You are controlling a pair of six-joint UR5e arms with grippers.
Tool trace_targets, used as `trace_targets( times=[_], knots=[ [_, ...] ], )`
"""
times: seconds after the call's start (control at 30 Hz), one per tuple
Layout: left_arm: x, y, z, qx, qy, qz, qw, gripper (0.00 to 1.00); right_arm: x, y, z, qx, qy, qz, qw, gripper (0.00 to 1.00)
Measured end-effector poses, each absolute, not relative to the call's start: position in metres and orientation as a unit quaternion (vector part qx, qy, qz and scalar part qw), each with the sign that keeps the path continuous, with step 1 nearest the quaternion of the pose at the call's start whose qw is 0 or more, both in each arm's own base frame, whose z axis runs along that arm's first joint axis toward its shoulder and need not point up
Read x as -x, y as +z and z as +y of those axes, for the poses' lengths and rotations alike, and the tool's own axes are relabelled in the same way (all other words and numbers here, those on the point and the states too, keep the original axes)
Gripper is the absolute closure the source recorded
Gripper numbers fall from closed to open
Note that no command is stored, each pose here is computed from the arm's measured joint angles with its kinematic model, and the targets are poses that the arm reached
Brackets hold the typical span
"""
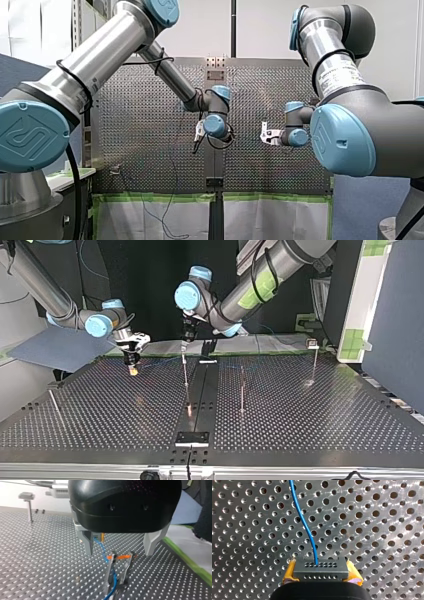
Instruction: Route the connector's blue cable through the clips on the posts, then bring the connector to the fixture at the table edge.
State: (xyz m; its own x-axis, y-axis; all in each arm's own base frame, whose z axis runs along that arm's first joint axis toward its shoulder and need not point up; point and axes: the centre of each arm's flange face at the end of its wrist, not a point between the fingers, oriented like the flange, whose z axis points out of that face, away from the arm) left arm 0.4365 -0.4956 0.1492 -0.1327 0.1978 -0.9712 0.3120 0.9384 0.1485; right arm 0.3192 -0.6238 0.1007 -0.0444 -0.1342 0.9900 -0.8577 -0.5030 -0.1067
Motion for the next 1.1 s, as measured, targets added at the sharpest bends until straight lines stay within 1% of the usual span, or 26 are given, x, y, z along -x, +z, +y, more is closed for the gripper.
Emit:
trace_targets(
  times=[0.5, 0.73, 0.9, 1.1],
  knots=[
    [-0.419, 0.191, -0.458, -0.065, -0.048, 0.729, 0.679, 0.00, -0.319, 0.101, -0.624, -0.622, 0.604, -0.399, 0.300, 1.00],
    [-0.394, 0.203, -0.440, -0.040, -0.036, 0.735, 0.676, 0.00, -0.320, 0.100, -0.622, -0.625, 0.603, -0.398, 0.294, 1.00],
    [-0.379, 0.210, -0.427, -0.032, -0.019, 0.740, 0.672, 0.00, -0.321, 0.099, -0.621, -0.628, 0.601, -0.399, 0.291, 1.00],
    [-0.361, 0.218, -0.416, -0.027, -0.016, 0.740, 0.672, 0.00, -0.320, 0.099, -0.620, -0.630, 0.599, -0.401, 0.290, 1.00]
  ],
)
